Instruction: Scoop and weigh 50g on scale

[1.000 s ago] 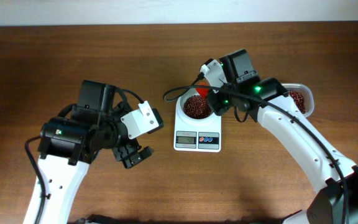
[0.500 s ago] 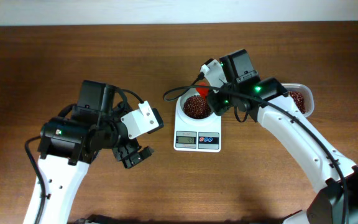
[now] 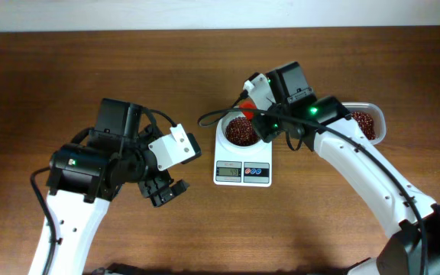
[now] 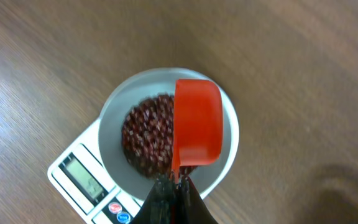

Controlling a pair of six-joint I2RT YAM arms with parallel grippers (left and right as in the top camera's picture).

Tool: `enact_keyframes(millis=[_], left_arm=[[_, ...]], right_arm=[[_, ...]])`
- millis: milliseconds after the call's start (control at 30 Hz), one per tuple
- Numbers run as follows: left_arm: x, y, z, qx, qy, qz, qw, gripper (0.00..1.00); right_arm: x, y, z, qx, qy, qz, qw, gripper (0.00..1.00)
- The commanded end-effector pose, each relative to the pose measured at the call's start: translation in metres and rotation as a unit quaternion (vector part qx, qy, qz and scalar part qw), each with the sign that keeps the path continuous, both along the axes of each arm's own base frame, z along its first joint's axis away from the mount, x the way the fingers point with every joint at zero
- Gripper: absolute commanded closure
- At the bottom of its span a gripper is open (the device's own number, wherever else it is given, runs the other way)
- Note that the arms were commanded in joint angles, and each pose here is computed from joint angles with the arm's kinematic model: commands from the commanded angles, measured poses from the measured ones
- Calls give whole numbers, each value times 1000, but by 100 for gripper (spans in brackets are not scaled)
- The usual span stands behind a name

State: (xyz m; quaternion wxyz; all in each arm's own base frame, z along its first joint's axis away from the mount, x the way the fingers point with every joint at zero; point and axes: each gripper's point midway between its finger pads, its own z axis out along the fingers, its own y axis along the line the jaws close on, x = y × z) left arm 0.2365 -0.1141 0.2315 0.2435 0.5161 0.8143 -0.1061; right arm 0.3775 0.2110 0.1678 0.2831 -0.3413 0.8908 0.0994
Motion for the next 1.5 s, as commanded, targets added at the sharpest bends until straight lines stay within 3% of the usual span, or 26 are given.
enact_keyframes(millis=[0,267,467,633,1000,1467], left_arm=[[1,-2,3,-7,-3,-7,1000,1],[1,-2,3,-7,-3,-7,1000,1],[1,-2,3,-7,-3,-7,1000,1],[1,-2,3,-7,-3,-7,1000,1],[1,-2,3,-7,-3,-7,1000,1],[1,-2,3,-7,-3,-7,1000,1]], right_arm=[[7,8,64,46,-66,6,997,96],[11,-76,139,67,-149,-86,983,96],[-14,-177,79,10,-1,-214,977,96],[-14,-207,58,-18,30,-256,966,96],[6,-220,-26,-56,138,-301,942,96],[7,-229,-43,-84,154,-313,934,96]])
